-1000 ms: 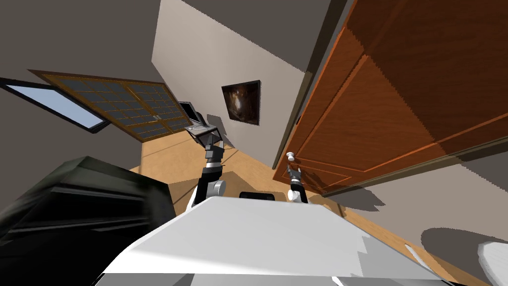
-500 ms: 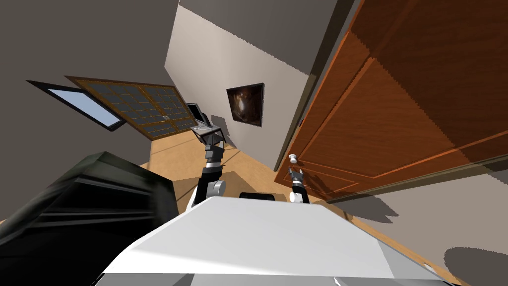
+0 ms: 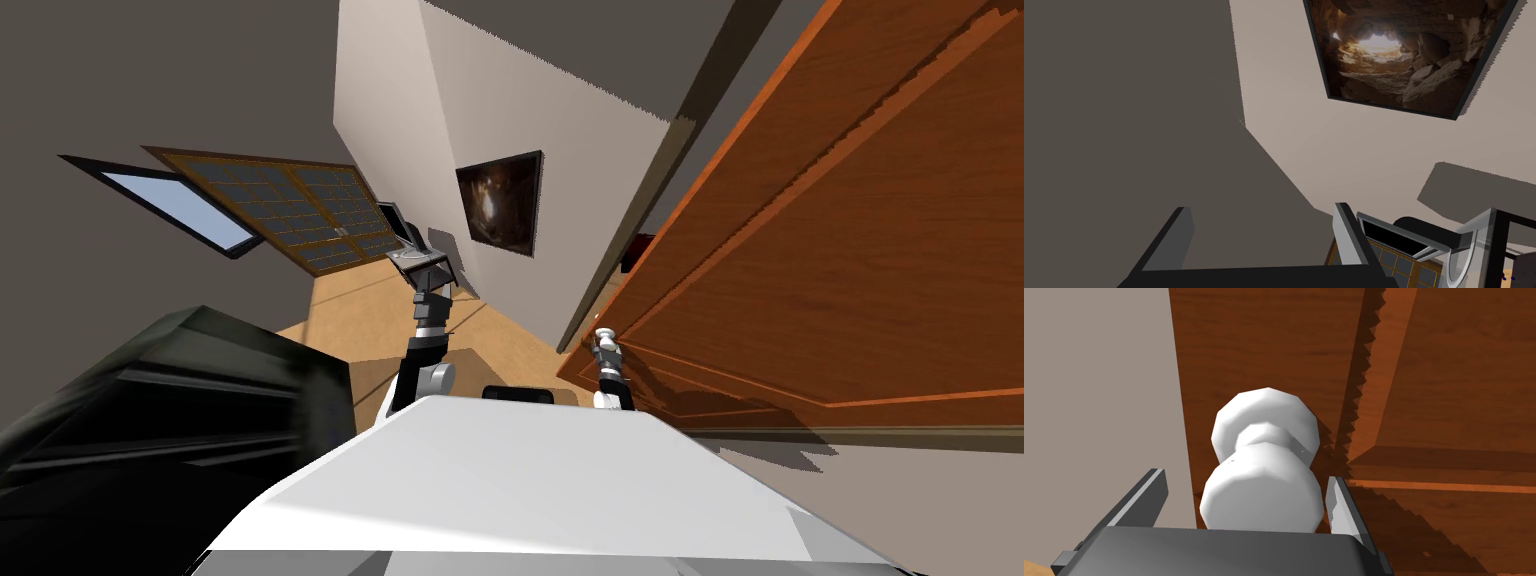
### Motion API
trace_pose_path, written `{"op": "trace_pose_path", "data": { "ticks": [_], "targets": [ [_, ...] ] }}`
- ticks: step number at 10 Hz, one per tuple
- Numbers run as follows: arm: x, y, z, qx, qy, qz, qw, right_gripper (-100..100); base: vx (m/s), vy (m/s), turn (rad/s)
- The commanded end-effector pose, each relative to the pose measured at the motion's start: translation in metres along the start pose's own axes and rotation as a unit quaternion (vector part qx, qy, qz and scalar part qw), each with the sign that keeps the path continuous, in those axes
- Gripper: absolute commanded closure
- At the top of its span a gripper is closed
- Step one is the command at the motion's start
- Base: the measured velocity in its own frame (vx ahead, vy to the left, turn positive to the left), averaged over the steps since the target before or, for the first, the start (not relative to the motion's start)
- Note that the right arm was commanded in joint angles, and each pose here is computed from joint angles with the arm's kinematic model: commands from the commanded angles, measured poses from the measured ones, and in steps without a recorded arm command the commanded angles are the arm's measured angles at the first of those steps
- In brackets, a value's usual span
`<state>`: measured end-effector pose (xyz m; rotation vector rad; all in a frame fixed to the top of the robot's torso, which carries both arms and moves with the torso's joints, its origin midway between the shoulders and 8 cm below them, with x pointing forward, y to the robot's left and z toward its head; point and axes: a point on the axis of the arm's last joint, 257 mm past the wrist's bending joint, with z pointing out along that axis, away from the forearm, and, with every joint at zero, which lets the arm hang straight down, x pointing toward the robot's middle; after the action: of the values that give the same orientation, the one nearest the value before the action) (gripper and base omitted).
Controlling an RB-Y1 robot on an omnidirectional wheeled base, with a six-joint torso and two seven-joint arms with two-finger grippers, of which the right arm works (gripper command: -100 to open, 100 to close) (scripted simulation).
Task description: Pull the door open
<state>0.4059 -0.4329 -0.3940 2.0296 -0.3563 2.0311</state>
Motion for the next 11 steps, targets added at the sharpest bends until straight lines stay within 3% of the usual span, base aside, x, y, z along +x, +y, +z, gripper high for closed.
{"op": "trace_pose_path", "data": {
  "ticks": [1, 6, 11],
  "targets": [
    [-0.001, -0.001, -0.0003, 0.001, -0.001, -0.001, 1.0, 100, -0.01, -0.004, -0.049],
    [-0.001, -0.001, -0.0003, 0.001, -0.001, -0.001, 1.0, 100, -0.019, 0.001, 0.002],
    [0.001, 0.0, -0.0103, 0.043, 0.001, -0.001, 0.9991, 100, -0.214, -0.029, 0.128]
  ]
}}
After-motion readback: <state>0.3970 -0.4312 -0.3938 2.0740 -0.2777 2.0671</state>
